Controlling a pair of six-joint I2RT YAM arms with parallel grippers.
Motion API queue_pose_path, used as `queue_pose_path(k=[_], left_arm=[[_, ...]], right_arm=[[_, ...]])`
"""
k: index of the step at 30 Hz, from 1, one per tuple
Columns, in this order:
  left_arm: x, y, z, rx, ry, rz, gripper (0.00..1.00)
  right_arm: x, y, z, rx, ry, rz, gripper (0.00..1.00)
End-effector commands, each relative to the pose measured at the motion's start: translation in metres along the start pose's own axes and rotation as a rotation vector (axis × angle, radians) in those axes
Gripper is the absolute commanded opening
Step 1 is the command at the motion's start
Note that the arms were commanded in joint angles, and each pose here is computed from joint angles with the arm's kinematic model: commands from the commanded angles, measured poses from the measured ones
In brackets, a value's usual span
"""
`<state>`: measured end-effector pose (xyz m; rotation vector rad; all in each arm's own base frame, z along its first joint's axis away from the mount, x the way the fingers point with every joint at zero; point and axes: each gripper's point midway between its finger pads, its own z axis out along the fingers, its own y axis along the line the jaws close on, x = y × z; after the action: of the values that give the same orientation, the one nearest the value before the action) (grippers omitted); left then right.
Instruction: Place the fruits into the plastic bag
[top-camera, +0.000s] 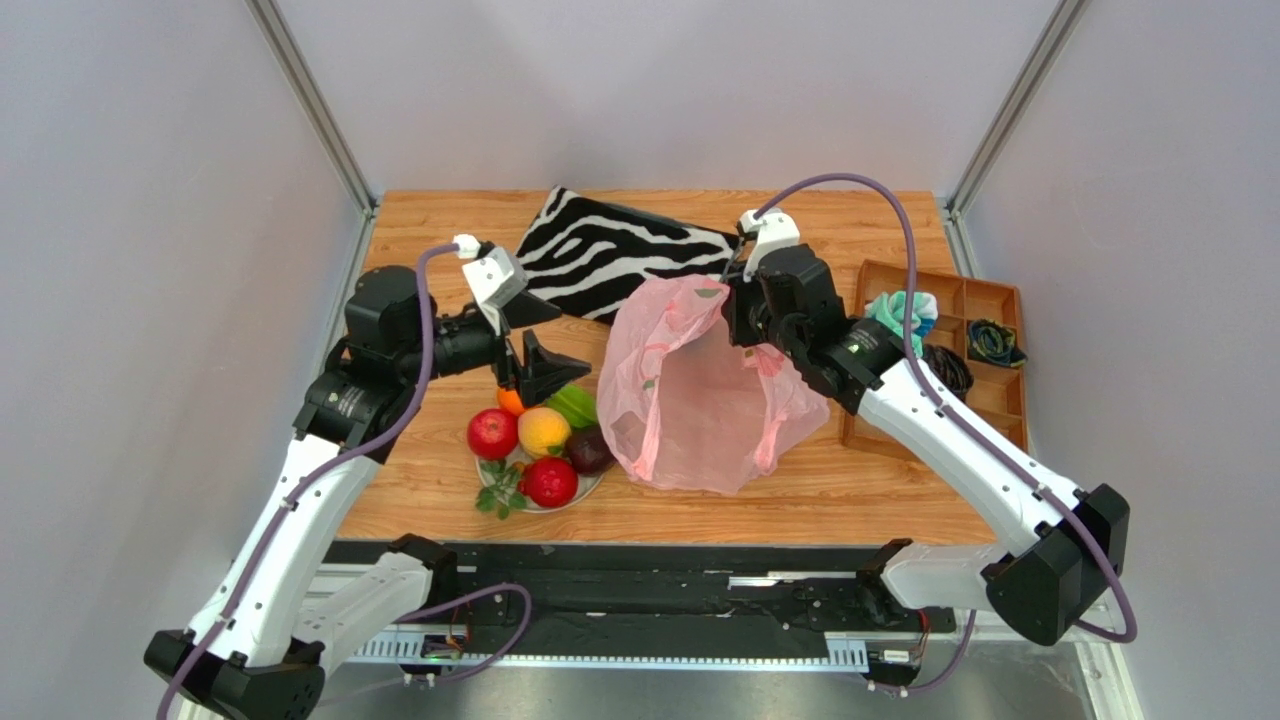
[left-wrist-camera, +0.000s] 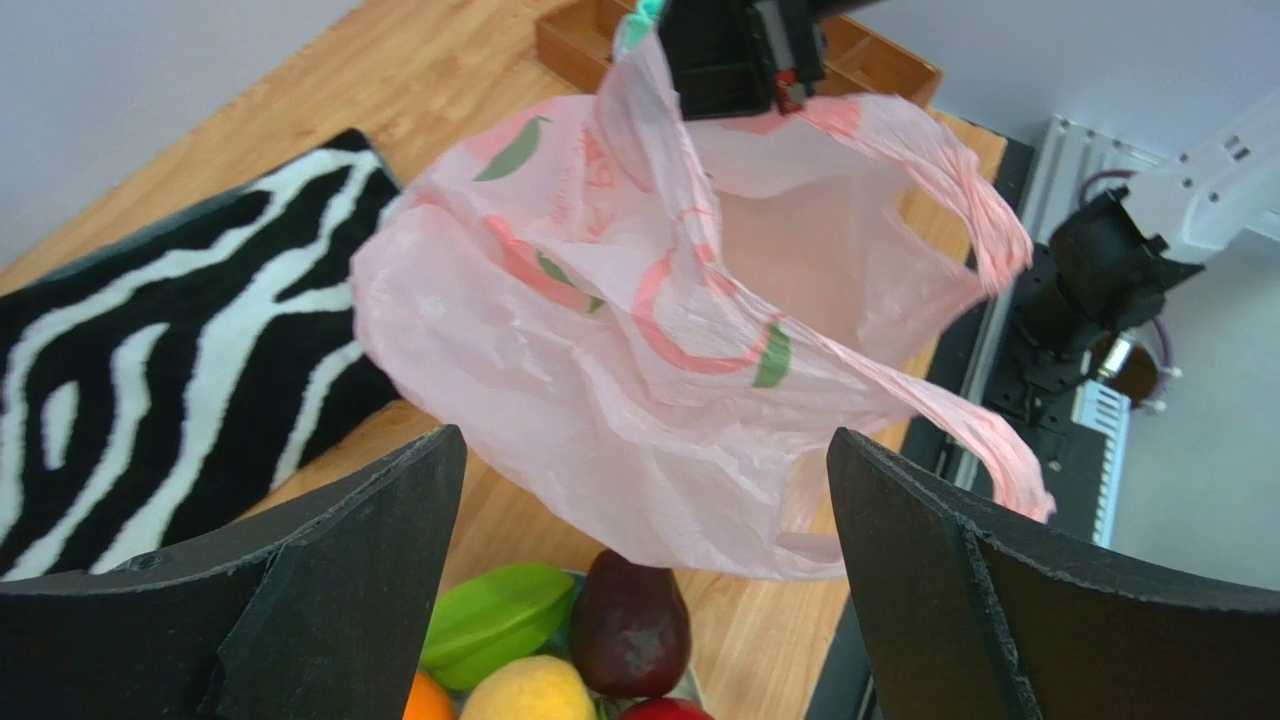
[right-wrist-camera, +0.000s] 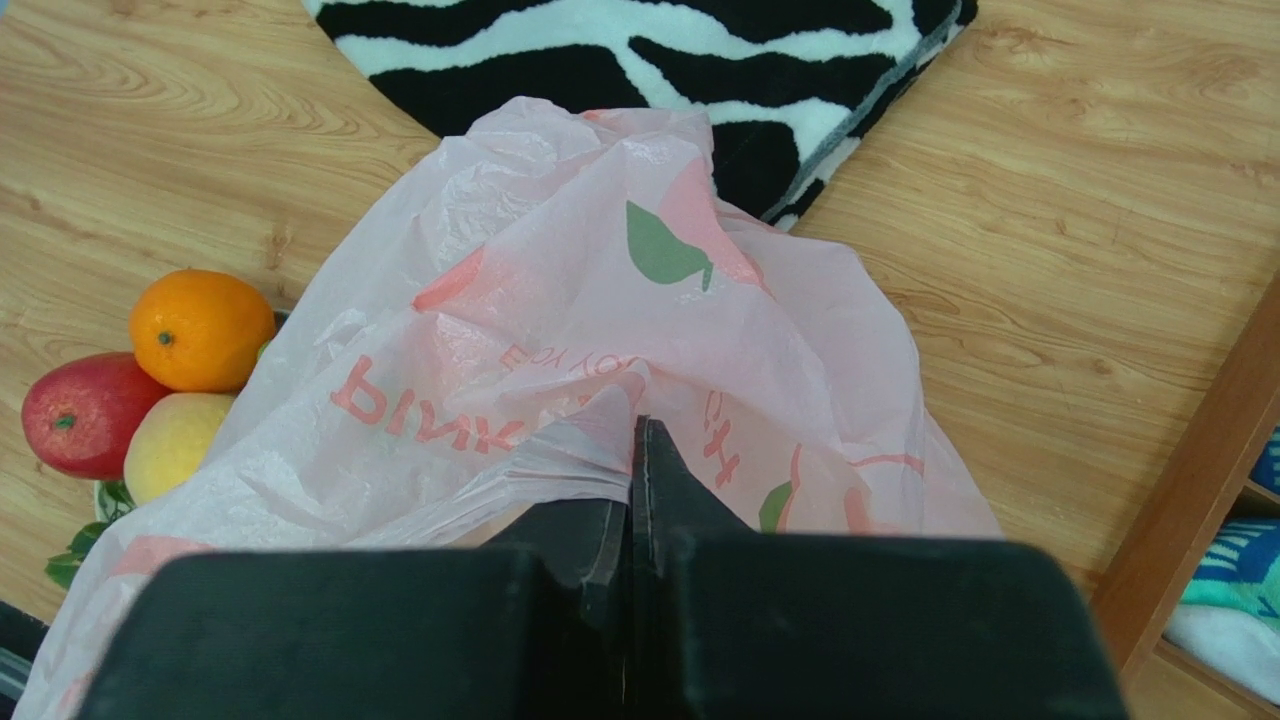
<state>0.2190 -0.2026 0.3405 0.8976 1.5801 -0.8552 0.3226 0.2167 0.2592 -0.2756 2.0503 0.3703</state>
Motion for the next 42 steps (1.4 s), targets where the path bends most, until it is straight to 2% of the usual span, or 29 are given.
queue_pose_path(k=[1, 8, 11, 15, 20, 23, 24, 31, 42], left_arm=[[0.013, -0.010, 0.015, 0.062, 0.061, 0.019, 0.99], [0.041, -0.005, 0.033, -0.022, 0.212, -0.029, 0.97], [0.047, -0.013, 0.037, -0.020, 0.224, -0.067, 0.96], [0.049, -0.028, 0.038, 0.000, 0.183, -0.168, 0.95], [0.034, -0.055, 0.037, 0.098, 0.045, -0.240, 0.95], [0.035, -0.067, 0.047, 0.137, 0.043, -0.311, 0.94], [0.042, -0.075, 0.055, 0.161, 0.076, -0.320, 0.94], [0.039, -0.096, 0.087, 0.115, 0.129, -0.261, 0.93], [0.080, -0.105, 0.116, 0.023, 0.286, -0.259, 0.91]], right_arm=[[-0.025, -0.001, 0.003, 0.007, -0.050, 0.050, 0.00], [-0.024, -0.013, 0.020, 0.054, -0.035, 0.085, 0.00], [-0.021, -0.018, 0.026, 0.078, -0.025, 0.092, 0.00], [-0.019, -0.022, 0.032, 0.104, -0.017, 0.093, 0.00], [-0.013, -0.022, 0.041, 0.116, 0.005, 0.093, 0.00], [-0.013, -0.022, 0.045, 0.118, 0.009, 0.102, 0.00], [-0.014, -0.020, 0.045, 0.112, 0.009, 0.105, 0.00], [-0.012, -0.020, 0.045, 0.107, 0.013, 0.113, 0.00], [-0.007, -0.021, 0.044, 0.107, 0.018, 0.115, 0.00]])
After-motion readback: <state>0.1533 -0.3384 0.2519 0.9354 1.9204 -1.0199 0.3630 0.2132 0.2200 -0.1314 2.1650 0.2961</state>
